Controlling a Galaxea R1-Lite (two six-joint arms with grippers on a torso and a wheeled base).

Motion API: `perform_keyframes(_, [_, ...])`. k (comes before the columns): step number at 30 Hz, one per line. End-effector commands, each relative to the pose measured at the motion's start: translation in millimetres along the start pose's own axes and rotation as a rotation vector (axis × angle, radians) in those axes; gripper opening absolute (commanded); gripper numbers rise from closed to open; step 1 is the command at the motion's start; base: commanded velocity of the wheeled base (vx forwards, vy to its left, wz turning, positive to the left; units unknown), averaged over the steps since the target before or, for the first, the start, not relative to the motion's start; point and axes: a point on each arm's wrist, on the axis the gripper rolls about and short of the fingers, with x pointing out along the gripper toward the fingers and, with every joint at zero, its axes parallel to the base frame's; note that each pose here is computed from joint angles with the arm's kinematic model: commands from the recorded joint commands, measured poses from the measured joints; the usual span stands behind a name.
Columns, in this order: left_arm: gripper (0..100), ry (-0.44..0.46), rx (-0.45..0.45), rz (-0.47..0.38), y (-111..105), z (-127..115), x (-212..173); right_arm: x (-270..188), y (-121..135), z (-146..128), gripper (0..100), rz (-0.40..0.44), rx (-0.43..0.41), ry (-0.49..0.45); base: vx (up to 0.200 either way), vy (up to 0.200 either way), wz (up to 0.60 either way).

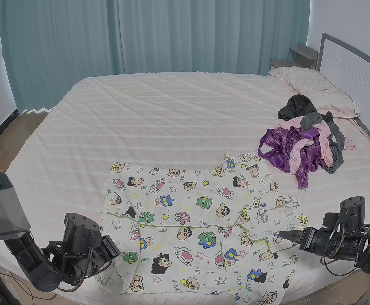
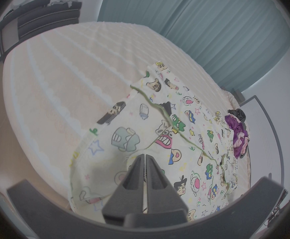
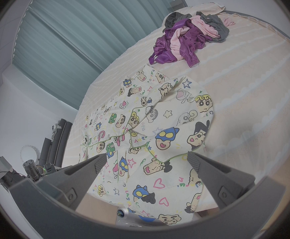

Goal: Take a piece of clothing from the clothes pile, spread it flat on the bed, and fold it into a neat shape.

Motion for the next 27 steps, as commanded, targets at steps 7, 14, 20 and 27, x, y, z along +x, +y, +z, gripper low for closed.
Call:
perform_keyframes(7, [0, -0.111, 0.070, -0.037, 0, 28, -13, 0, 0, 0, 100, 0.002, -0.001, -0.002, 0.000, 0.000, 0.00])
perform_keyframes(14, [0, -0.078, 0.112, 0.002, 11, 25, -13, 0, 0, 0, 100, 0.001, -0.001, 0.000, 0.000, 0.000, 0.00])
perform_keyframes(20, [100, 0.011, 0.085, -0.030, 13, 8, -20, 0, 0, 0, 100, -0.001, 0.000, 0.002, 0.000, 0.000, 0.00])
perform_keyframes(27, [100, 0.063, 0.055, -0.052, 7, -7, -21, 0, 0, 0, 100, 0.000, 0.000, 0.001, 0.000, 0.000, 0.00])
